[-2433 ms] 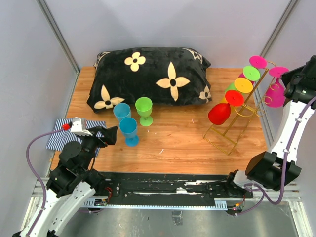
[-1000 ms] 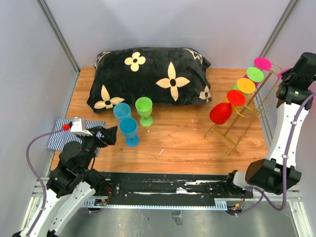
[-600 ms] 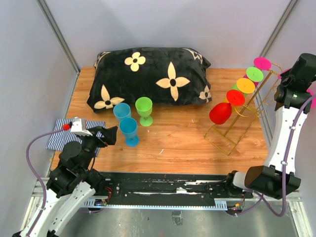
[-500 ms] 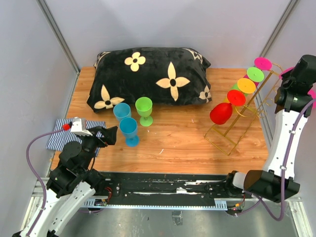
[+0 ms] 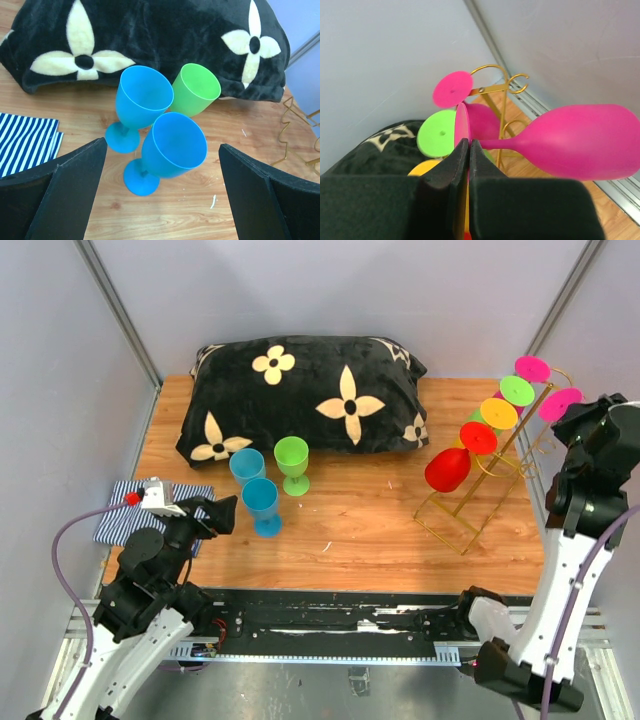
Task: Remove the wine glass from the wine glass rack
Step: Pick up the wine glass from the wine rack.
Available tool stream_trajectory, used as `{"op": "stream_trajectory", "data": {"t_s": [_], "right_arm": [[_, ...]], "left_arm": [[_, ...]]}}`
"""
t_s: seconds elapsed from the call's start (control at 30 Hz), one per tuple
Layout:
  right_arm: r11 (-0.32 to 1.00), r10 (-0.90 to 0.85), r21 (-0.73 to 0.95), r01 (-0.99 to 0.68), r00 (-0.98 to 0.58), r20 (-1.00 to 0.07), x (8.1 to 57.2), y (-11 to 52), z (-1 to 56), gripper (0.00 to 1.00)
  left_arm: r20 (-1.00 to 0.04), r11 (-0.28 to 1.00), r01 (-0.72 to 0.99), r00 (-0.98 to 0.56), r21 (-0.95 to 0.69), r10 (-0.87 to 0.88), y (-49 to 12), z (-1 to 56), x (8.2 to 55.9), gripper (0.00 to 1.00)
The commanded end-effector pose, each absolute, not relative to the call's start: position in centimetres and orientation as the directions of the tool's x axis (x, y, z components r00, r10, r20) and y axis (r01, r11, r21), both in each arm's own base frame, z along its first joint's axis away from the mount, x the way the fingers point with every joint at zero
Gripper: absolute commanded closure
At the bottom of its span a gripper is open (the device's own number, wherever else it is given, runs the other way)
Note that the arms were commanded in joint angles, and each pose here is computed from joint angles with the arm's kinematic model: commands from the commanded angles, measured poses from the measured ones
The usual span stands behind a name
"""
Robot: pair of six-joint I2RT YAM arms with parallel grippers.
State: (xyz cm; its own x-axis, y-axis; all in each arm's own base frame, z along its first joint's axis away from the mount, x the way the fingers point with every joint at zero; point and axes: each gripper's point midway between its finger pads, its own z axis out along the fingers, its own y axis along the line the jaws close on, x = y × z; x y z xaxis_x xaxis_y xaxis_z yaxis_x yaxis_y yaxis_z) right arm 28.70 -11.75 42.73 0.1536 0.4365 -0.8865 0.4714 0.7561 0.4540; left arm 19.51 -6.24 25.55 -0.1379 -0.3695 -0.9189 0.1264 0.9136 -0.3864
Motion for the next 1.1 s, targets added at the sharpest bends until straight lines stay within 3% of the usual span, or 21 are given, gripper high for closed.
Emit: {"op": "stream_trajectory", "data": {"t_s": [0.0,0.2,0.4,0.67,1.07], "right_arm": [[0.870,0.374,0.393,0.297,0.120,-0.920,26.5,-7.6,45.0,0.99],[0.956,0.290,0.292,0.033,0.061,-0.955,23.8,-1.9,46.8,0.99],[0.902,0.280,0.253,-0.349,0.028,-0.960,21.1,5.3,49.9,0.99],[0.801,0.255,0.198,-0.565,0.023,-0.967,16.9,9.8,52.0,0.99],[0.517,0.284,0.222,-0.827,-0.079,-0.956,12.9,14.6,50.3,1.00]], "left_arm": [[-0.916,0.909,0.123,-0.105,-0.398,-0.387,-5.9,26.1,19.5,0.00],[-0.916,0.909,0.126,-0.108,-0.397,-0.386,-6.0,26.1,19.5,0.00],[-0.916,0.909,0.124,-0.103,-0.398,-0.388,-5.9,26.1,19.5,0.00],[-0.914,0.906,0.124,-0.093,-0.404,-0.395,-5.7,26.3,19.3,0.00],[-0.911,0.901,0.138,-0.083,-0.412,-0.404,-5.7,26.6,19.1,0.00]]}}
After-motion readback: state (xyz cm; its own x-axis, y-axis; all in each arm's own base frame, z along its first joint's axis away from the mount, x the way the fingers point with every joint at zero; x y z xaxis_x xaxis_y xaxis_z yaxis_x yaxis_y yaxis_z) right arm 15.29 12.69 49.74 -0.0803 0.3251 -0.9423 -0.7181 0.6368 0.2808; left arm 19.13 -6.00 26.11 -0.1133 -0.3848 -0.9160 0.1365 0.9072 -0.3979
